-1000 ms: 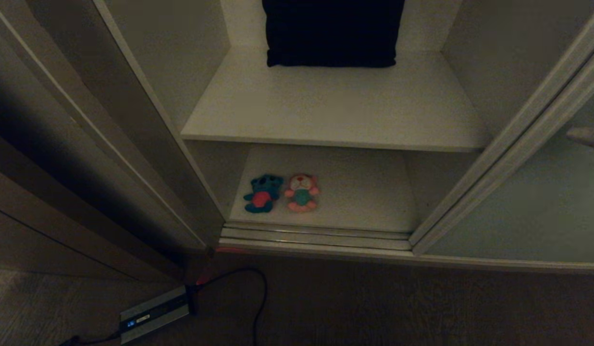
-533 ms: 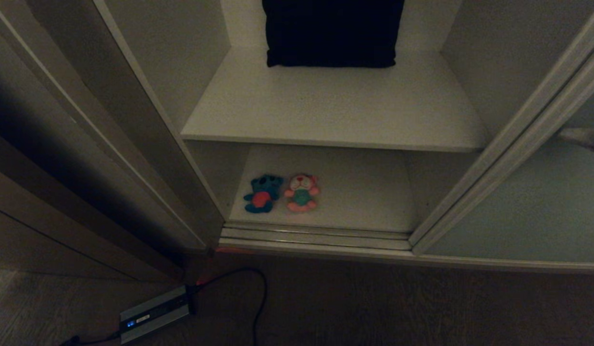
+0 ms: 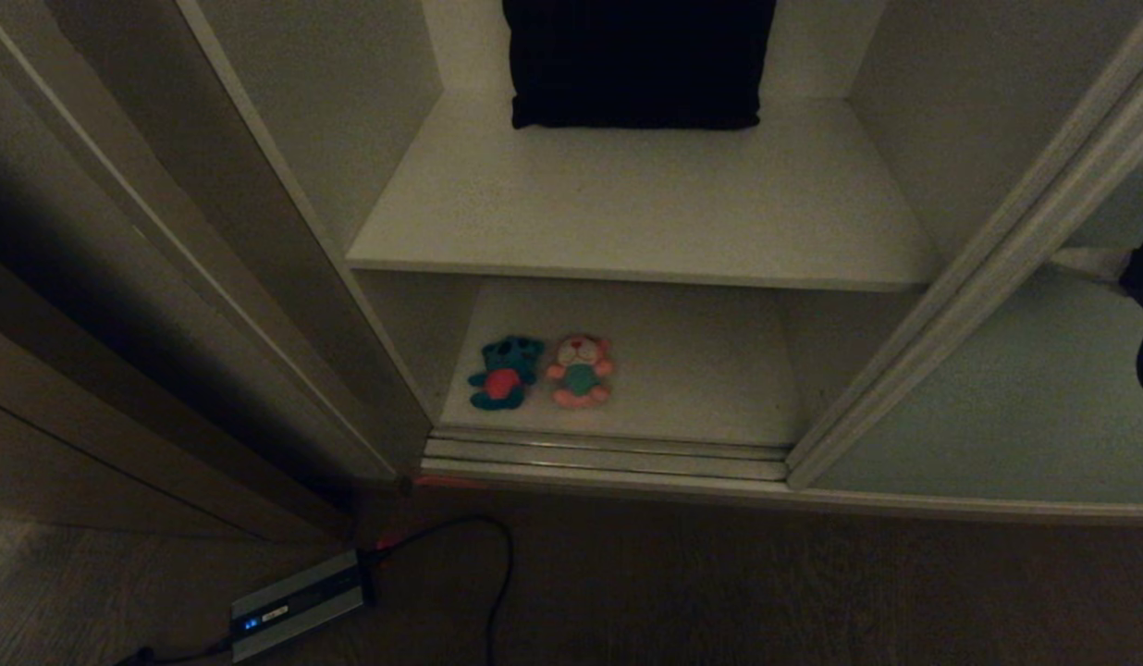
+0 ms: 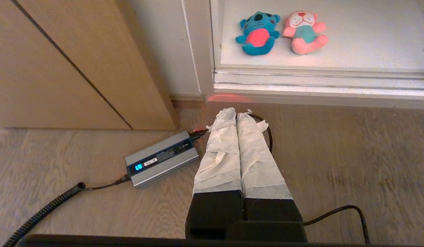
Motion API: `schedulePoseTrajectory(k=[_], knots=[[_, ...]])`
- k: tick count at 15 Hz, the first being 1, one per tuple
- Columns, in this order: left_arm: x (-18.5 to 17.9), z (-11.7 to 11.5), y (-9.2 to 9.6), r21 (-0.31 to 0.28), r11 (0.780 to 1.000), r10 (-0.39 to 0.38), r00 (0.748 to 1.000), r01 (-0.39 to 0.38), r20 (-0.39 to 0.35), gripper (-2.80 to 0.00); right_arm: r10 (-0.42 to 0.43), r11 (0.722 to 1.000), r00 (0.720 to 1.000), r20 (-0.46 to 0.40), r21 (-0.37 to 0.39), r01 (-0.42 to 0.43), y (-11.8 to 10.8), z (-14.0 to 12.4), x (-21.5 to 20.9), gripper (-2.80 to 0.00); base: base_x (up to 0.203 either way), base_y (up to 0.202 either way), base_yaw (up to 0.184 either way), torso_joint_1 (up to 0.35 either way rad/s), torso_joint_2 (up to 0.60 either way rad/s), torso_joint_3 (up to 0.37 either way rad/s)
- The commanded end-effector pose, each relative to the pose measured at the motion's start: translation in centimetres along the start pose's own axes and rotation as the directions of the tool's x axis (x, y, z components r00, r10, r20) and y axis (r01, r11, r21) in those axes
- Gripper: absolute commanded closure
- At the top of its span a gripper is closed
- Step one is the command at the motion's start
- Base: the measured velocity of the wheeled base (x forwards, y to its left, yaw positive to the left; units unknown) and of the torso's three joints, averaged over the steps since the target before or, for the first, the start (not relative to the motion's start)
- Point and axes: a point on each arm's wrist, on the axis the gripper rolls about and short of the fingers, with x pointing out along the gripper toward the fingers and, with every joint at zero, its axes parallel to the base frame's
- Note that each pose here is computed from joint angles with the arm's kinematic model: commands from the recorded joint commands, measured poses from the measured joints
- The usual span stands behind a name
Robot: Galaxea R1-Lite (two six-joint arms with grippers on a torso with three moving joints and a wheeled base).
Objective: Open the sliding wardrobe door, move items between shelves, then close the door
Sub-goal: Close the door
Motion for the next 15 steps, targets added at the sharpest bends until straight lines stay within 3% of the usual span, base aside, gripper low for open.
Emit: schedulePoseTrajectory(k=[1,4,8,12,15], knots=[[0.0,0.0,0.0,0.001,1.0,-0.001,1.0,0.001,0.001,0.0,0.031,0.999,0.999,0.016,-0.015,-0.031,1.0,-0.2,0.8,0.0,0.0,0.0,0.0,0.0,0.0,0.0],[0.0,0.0,0.0,0.001,1.0,-0.002,1.0,0.002,0.001,0.0,0.08,0.996,0.997,0.014,-0.03,-0.079,2.9,-0.9,2.0,0.0,0.0,0.0,0.0,0.0,0.0,0.0],[0.0,0.0,0.0,0.001,1.0,-0.001,1.0,0.001,0.001,0.0,0.185,0.982,0.983,0.001,-0.048,-0.185,7.9,-2.3,1.9,0.0,0.0,0.0,0.0,0.0,0.0,0.0],[0.0,0.0,0.0,0.001,1.0,-0.001,1.0,0.001,0.0,0.0,0.356,0.932,0.933,-0.044,-0.051,-0.358,12.7,-3.8,-0.6,0.0,0.0,0.0,0.0,0.0,0.0,0.0],[0.0,0.0,0.0,0.001,1.0,-0.001,1.0,0.001,0.0,0.0,0.418,0.905,0.908,-0.024,-0.077,-0.418,13.8,-4.0,-4.1,0.0,0.0,0.0,0.0,0.0,0.0,0.0]])
